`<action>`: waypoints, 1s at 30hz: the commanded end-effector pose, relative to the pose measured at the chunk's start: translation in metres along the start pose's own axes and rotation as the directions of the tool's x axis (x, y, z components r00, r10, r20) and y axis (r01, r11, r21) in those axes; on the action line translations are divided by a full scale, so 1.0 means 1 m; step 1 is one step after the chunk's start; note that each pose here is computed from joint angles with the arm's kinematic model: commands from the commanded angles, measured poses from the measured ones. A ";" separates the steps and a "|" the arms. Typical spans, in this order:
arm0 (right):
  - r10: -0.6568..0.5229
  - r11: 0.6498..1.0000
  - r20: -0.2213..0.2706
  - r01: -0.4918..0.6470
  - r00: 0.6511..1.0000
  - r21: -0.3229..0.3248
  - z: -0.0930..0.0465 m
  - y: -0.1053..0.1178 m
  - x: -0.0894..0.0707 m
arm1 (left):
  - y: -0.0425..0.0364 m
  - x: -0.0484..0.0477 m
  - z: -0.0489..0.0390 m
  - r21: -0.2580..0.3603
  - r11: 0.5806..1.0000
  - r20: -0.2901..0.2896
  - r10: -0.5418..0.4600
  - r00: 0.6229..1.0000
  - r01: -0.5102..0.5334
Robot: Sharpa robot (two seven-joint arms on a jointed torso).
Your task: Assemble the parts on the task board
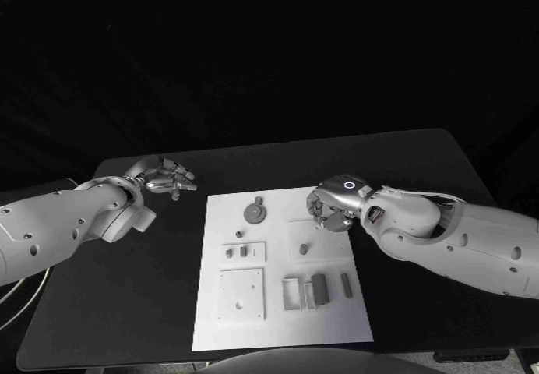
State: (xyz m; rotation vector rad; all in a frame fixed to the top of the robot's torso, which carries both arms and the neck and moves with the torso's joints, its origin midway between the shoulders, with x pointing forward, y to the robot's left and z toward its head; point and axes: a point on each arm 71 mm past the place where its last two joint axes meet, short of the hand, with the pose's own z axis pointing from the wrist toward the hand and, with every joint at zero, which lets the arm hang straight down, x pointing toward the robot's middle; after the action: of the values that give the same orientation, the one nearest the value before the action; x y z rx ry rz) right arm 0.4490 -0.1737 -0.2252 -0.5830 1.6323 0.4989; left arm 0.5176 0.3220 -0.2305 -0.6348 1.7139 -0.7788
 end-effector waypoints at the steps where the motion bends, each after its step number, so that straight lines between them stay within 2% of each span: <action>1: 0.049 0.999 0.004 -0.049 0.999 -0.024 0.001 0.008 -0.006 | -0.0024 0.0005 0.0004 0.015 1.000 0.001 0.002 1.000 -0.002; 9: 0.114 0.988 0.025 -0.111 0.993 -0.112 0.010 0.041 -0.022 | -0.0043 0.0027 0.0011 0.020 1.000 -0.002 0.001 1.000 -0.001; 18: 0.153 0.959 0.001 -0.148 0.988 -0.243 0.035 0.096 -0.027 | -0.0102 0.0103 0.0068 0.028 1.000 -0.014 0.000 1.000 0.001; 22: 0.148 0.948 -0.030 -0.151 0.988 -0.279 0.042 0.112 -0.018 | -0.0137 0.0143 0.0111 0.033 0.999 -0.019 0.001 1.000 0.000; 30: 0.146 0.933 -0.109 -0.174 0.983 -0.314 0.046 0.134 0.011 | -0.0178 0.0192 0.0173 0.036 0.999 -0.023 0.003 1.000 -0.002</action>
State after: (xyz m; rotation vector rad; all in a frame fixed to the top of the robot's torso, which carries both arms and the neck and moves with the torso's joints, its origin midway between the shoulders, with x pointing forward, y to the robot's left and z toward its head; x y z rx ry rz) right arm 0.4022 -0.0436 -0.2393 -0.6946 1.6732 0.8670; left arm 0.5290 0.2951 -0.2330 -0.6094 1.7213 -0.8082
